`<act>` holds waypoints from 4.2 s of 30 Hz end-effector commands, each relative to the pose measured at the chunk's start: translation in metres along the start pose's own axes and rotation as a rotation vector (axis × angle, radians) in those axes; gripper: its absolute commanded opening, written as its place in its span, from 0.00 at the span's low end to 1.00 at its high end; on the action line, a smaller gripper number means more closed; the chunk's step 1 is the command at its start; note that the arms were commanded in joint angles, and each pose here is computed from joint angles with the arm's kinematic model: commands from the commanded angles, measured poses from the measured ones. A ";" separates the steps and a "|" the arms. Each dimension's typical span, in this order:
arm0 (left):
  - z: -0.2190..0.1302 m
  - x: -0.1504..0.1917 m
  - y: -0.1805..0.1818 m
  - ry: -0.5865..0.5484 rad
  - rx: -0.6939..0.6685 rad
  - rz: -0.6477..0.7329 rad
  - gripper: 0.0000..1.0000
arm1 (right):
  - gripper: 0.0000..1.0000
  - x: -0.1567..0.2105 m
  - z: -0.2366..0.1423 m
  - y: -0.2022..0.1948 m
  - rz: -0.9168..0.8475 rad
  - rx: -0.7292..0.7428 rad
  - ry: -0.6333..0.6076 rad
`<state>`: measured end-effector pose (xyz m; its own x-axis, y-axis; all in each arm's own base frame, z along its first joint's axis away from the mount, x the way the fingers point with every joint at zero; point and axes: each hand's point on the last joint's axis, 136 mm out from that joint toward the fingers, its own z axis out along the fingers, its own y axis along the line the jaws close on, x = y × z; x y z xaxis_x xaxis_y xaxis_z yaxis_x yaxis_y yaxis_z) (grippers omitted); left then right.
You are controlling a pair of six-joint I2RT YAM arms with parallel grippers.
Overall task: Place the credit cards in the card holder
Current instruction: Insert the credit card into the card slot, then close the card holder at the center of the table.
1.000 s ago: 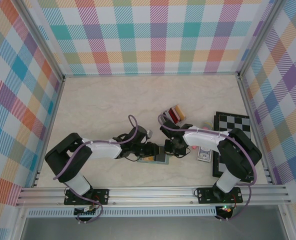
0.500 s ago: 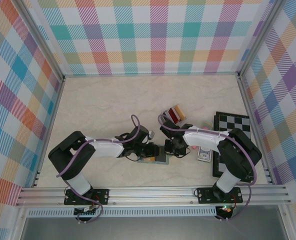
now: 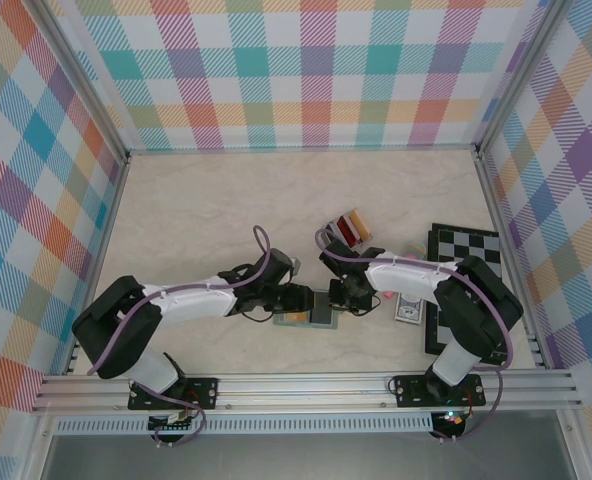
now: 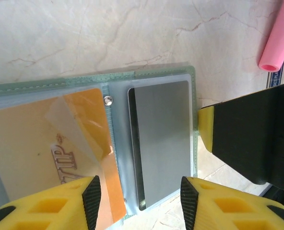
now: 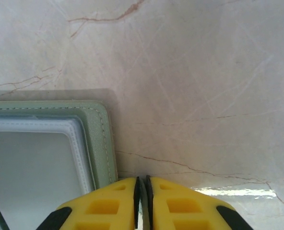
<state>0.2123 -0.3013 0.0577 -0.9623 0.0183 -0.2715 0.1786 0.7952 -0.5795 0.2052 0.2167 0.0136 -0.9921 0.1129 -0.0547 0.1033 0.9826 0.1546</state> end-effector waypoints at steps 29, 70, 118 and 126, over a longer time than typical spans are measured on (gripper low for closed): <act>-0.010 -0.025 0.073 0.027 -0.066 -0.271 0.64 | 0.20 -0.001 0.010 0.008 -0.038 0.000 0.018; 0.002 -0.025 -0.039 0.133 0.204 -0.078 0.48 | 0.22 0.000 -0.034 -0.017 0.059 -0.113 -0.045; 0.011 -0.011 -0.029 0.105 0.019 -0.043 0.50 | 0.05 -0.001 -0.041 -0.017 0.139 -0.389 0.006; 0.026 0.003 -0.006 0.167 -0.057 -0.038 0.46 | 0.14 0.001 -0.042 -0.019 0.127 -0.369 0.015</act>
<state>0.2228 -0.3298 0.0563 -0.9888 0.0461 -0.1420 0.1214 0.8016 -0.5854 0.1995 0.1934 0.0487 -0.9703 0.2417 -0.0015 0.2062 0.8306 0.5173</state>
